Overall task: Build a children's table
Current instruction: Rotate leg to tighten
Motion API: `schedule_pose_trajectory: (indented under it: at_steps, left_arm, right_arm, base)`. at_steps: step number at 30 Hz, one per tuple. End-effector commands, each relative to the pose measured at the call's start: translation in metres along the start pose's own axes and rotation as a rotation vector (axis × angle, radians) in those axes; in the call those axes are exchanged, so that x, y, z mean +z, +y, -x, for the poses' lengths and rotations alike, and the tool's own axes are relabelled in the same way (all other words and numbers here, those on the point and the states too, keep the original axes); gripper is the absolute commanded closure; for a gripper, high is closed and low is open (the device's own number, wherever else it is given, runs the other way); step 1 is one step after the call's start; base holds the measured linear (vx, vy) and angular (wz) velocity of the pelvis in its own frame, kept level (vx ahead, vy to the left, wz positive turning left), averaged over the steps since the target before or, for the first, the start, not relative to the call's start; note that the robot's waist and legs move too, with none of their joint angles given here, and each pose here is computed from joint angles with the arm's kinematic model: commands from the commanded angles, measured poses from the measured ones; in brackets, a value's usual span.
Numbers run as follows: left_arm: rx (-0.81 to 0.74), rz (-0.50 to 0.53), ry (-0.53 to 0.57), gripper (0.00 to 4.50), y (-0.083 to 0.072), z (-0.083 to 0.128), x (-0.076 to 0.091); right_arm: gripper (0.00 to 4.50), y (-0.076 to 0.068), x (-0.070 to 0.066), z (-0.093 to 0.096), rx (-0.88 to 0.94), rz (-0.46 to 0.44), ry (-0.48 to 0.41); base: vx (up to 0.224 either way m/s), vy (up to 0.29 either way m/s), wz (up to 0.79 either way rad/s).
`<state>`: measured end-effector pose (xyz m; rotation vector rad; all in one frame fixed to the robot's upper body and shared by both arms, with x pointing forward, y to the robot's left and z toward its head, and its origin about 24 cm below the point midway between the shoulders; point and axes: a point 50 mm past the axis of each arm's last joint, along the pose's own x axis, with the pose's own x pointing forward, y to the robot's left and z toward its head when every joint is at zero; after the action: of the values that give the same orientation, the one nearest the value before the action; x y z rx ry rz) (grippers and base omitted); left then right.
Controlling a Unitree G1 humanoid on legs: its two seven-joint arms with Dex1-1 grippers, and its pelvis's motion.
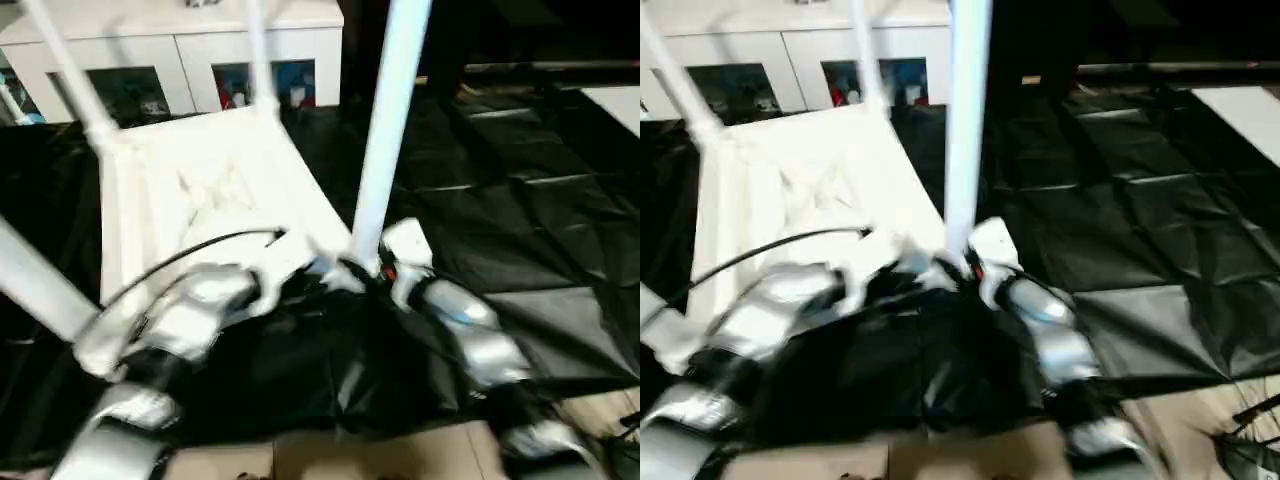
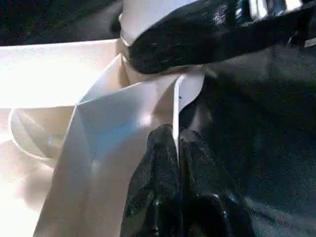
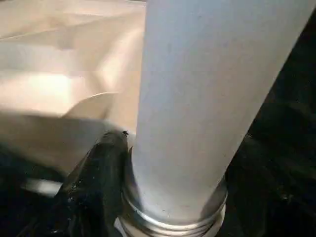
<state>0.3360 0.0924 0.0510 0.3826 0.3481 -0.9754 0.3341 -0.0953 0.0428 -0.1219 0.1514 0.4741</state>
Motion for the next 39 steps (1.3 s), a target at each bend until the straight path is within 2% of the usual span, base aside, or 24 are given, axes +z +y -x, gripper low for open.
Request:
schedule_pose_trajectory:
  at_steps: [1,2,3,6,11,12,13,17,20,21,22,25,26,32,35,39]
  left_arm:
    - [0.089,0.112,0.078,4.50,-0.007,-0.014,-0.018]
    - [0.119,0.122,0.079,4.50,-0.006,-0.017,-0.016]
    - [0.159,0.124,0.074,4.50,-0.007,-0.024,-0.012]
    - [0.171,0.113,0.066,4.50,-0.009,-0.029,-0.008]
    - [0.147,0.109,0.056,4.50,-0.011,-0.031,-0.006]
    - [0.139,0.095,0.039,4.50,-0.010,-0.030,-0.005]
    - [0.136,0.096,0.039,4.50,-0.010,-0.029,-0.006]
    - [0.127,0.090,0.043,4.50,-0.009,-0.027,-0.009]
    - [0.103,0.083,0.047,4.50,-0.008,-0.023,-0.014]
    - [0.069,0.065,0.031,4.50,-0.009,-0.018,-0.016]
    - [0.059,0.062,0.024,4.50,-0.009,-0.016,-0.016]
    - [0.014,0.048,-0.004,4.50,-0.010,-0.010,-0.017]
    - [-0.016,0.040,-0.017,4.50,-0.010,-0.005,-0.018]
    - [-0.132,0.015,-0.083,4.50,-0.015,0.012,-0.020]
    - [-0.167,0.011,-0.091,4.50,-0.015,0.019,-0.021]
    - [-0.209,0.009,-0.100,4.50,-0.017,0.023,-0.022]
  right_arm:
    - [1.94,0.003,-0.029,0.000,-0.134,-0.121,0.154]
    - [1.94,0.005,-0.029,-0.002,-0.161,-0.138,0.162]
    - [1.94,0.015,-0.028,-0.008,-0.170,-0.179,0.160]
    - [1.95,0.028,-0.025,-0.013,-0.152,-0.187,0.160]
    - [1.95,0.034,-0.019,-0.017,-0.114,-0.191,0.136]
    - [1.95,0.031,-0.018,-0.017,-0.126,-0.211,0.130]
    - [1.65,0.031,-0.017,-0.017,-0.111,-0.224,0.127]
    - [1.30,0.028,-0.015,-0.017,-0.104,-0.232,0.111]
    - [1.25,0.025,-0.011,-0.017,-0.082,-0.190,0.081]
    - [0.96,0.023,-0.004,-0.014,-0.022,-0.133,0.040]
    - [0.89,0.022,-0.002,-0.013,0.007,-0.114,0.027]
    - [0.89,0.018,0.002,-0.005,0.080,-0.068,-0.015]
    - [0.89,0.014,0.004,0.002,0.132,-0.017,-0.039]
    - [0.89,-0.005,0.003,0.022,0.302,0.135,-0.033]
    - [0.89,-0.013,0.002,0.030,0.375,0.150,-0.016]
    - [0.89,-0.015,0.002,0.034,0.438,0.145,-0.007]
  base:
    - [0.000,0.000,0.00]
    - [0.000,0.000,0.00]
    - [0.000,0.000,0.00]
    - [0.000,0.000,0.00]
    - [0.000,0.000,0.00]
    - [0.000,0.000,0.00]
    - [0.000,0.000,0.00]
    - [0.000,0.000,0.00]
    - [0.000,0.000,0.00]
    - [0.000,0.000,0.00]
    - [0.000,0.000,0.00]
    - [0.000,0.000,0.00]
    - [0.000,0.000,0.00]
    - [0.000,0.000,0.00]
    - [0.000,0.000,0.00]
    - [0.000,0.000,0.00]
